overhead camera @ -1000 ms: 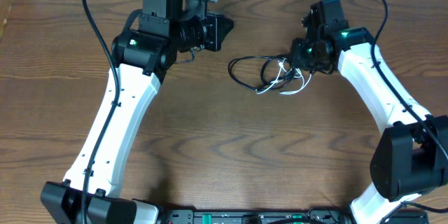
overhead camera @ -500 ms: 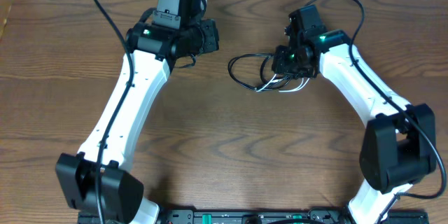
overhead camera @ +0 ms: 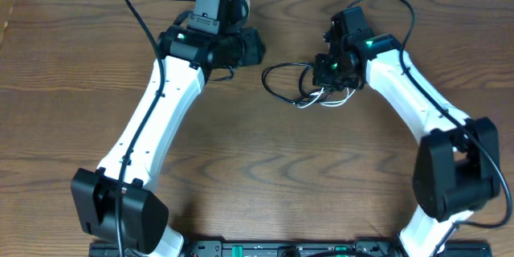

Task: Untangle cables

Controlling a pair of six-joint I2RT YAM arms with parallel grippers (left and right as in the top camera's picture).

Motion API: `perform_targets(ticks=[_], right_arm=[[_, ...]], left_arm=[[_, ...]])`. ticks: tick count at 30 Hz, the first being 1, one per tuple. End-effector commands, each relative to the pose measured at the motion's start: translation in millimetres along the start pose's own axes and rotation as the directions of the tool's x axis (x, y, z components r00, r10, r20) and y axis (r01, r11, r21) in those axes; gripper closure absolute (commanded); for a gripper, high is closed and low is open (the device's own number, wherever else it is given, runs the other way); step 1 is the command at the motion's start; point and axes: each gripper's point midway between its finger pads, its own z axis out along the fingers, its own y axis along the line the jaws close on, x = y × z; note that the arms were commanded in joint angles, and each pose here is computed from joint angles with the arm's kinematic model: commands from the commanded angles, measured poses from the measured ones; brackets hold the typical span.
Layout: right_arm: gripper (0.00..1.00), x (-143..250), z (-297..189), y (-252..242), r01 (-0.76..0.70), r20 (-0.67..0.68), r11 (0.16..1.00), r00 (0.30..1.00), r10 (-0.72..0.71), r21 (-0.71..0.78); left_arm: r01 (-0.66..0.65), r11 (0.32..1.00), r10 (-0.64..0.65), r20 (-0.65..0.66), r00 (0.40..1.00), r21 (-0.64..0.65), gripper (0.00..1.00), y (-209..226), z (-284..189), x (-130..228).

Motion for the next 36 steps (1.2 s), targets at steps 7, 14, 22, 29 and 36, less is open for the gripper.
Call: perform_targets(ticks=[7,14,22,29,36], right_arm=[[0.99,-32.7,-133.4,38.2,0.141,0.28,0.973,0.956,-0.086,-0.183],[0.99,-19.2,-148.9,55.3,0.21,0.245,0.914,0.961,-0.128,-0.346],[0.99,-15.6,-152.1,62.2,0.231,0.24,0.893,0.96,-0.144,-0.387],[0.99,-21.6,-155.1,51.8,0.211,0.25,0.9,0.961,-0.12,-0.381],[0.99,-23.2,-162.4,53.1,0.218,0.254,0.875,0.96,-0.113,-0.433]], left_arm=[[-0.216,0.949,0.237,-0.069,0.969,0.227,0.19,-50.0,4.5,27.0],[-0.265,0.933,0.286,-0.057,0.956,0.246,0.15,-54.8,13.7,26.7],[-0.207,0.937,0.265,-0.187,0.946,0.281,0.15,-45.4,69.1,49.6],[-0.184,0.944,0.261,-0.278,0.924,0.274,0.17,-34.5,125.4,75.0],[-0.141,0.975,0.19,-0.311,0.931,0.173,0.32,-7.9,162.1,81.1]])
